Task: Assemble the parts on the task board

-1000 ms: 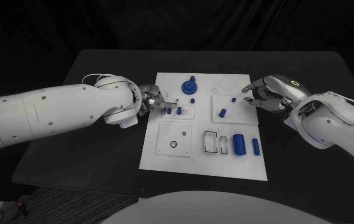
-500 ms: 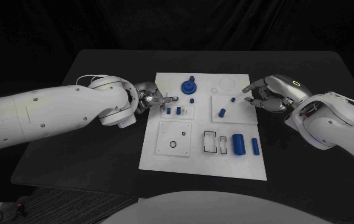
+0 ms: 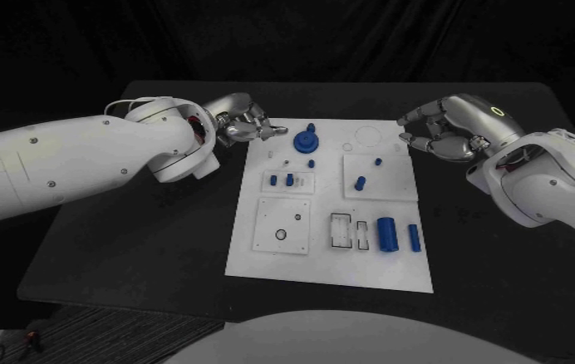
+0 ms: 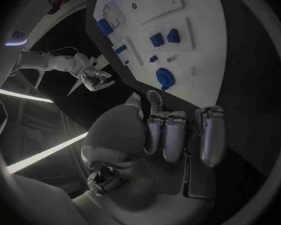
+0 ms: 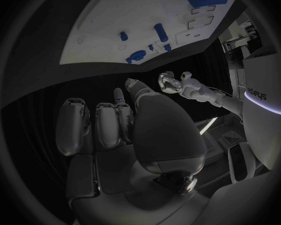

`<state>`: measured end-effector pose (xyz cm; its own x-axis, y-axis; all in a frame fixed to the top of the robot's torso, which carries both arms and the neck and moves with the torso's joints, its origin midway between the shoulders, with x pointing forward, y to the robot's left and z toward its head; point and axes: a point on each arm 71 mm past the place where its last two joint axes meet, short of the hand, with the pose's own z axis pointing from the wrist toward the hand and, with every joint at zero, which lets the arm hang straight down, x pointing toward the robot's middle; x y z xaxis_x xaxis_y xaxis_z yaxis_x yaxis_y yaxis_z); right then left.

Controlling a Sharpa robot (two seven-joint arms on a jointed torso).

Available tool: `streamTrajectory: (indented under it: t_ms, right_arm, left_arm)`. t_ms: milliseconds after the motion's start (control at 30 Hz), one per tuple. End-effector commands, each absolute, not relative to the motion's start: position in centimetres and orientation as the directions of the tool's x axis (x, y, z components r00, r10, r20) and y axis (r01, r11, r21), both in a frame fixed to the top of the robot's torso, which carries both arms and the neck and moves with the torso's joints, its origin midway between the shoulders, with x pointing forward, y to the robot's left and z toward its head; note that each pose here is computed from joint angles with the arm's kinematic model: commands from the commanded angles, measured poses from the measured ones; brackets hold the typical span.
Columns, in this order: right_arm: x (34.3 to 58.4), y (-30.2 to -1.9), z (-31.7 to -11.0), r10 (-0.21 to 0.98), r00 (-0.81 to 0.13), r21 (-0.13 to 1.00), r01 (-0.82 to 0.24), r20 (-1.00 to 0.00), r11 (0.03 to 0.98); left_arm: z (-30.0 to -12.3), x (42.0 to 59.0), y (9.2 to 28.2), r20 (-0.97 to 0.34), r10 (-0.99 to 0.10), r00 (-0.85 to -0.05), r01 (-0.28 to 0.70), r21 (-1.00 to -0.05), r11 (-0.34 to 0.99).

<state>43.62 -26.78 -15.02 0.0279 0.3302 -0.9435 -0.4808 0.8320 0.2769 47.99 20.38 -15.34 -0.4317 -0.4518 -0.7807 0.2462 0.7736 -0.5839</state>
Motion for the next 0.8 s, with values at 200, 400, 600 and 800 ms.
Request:
streamTrajectory:
  t_ms: [200,400,600,800]
  right_arm:
    - [43.6,-26.4,-13.8,0.364,0.101,0.266,-0.511,-0.926,0.817]
    - [43.8,-26.4,-13.9,0.363,0.094,0.267,-0.515,-0.927,0.814]
    - [43.8,-26.6,-14.4,0.356,0.077,0.270,-0.511,-0.931,0.816]
    - [43.8,-26.9,-15.0,0.348,0.060,0.273,-0.504,-0.936,0.820]
  left_arm:
    - [-13.3,48.6,17.8,-0.944,-0.241,-0.225,0.721,-0.328,0.611]
    - [-14.0,49.6,16.6,-0.978,-0.110,-0.178,0.790,-0.208,0.577]
    - [-14.6,49.9,15.7,-0.992,-0.036,-0.124,0.816,-0.123,0.565]
    - [-15.0,49.9,14.7,-1.000,0.015,-0.019,0.846,-0.008,0.533]
